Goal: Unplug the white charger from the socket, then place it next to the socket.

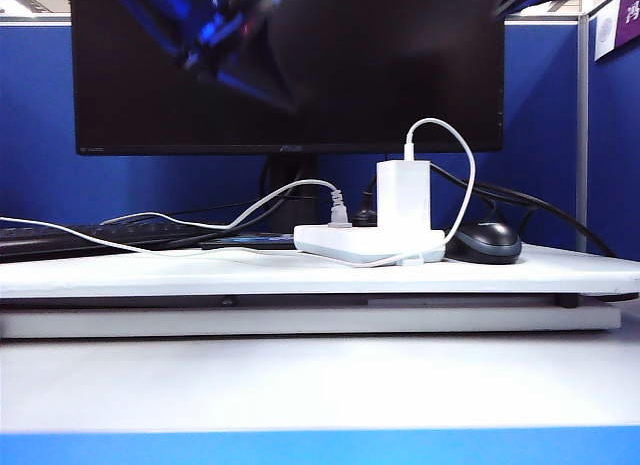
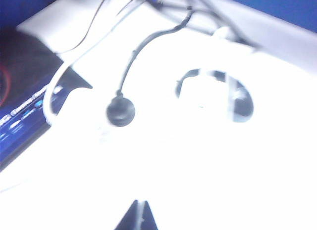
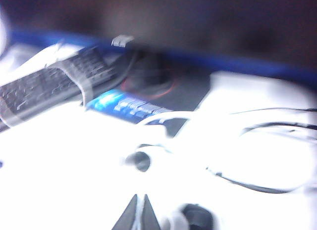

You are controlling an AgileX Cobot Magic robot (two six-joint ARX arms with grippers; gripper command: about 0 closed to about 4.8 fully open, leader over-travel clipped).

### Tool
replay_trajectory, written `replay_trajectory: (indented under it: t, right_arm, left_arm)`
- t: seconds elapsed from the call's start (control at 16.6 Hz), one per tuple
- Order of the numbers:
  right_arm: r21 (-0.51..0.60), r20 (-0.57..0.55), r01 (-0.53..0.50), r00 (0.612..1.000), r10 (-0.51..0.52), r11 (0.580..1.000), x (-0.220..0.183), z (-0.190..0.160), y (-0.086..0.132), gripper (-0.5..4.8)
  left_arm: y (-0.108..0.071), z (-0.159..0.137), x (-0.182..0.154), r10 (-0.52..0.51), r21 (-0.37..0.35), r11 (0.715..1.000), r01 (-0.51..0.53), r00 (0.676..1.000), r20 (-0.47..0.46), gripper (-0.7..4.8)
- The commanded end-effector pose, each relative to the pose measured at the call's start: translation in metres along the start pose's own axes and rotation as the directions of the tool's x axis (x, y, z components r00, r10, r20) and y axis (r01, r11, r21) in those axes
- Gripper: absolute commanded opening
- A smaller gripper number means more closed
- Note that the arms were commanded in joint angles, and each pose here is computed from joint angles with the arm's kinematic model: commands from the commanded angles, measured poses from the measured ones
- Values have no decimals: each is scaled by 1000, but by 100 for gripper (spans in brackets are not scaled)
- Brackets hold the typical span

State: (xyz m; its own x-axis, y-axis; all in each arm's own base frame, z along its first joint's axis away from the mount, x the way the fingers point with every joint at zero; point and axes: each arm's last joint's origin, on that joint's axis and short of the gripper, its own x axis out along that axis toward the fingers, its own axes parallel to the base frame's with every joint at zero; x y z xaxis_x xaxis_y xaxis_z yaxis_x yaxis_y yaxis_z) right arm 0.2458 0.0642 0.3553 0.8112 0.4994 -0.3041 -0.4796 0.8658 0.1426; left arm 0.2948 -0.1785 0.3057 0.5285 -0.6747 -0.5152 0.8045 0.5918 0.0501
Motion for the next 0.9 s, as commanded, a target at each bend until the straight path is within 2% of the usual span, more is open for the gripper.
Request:
replay_trajectory:
  t: [0.06,0.18,0.54,0.78,0.9]
  right_arm:
    - [-99,14,-66,998,68,993,23,-3,7,-1]
    - [-112,33,-82,996,87,990,30,-14,10,-1]
    - [-108,-67,-138,989,131,985,43,-55,29,-1]
    - [-131,-41,-138,990,133,982,49,-78,37,-1]
    - [-143,-14,-104,995,103,984,51,-85,40,-1]
  left_arm:
    - [7,6,9,32,-36,999,-29,996,80,-5]
    - [9,12,9,51,-22,999,-49,993,102,-5]
    - [10,11,15,46,-26,999,-43,994,97,-5]
    - [11,10,16,43,-29,999,-41,995,90,-5]
    - [11,10,16,44,-28,999,-42,995,90,-5]
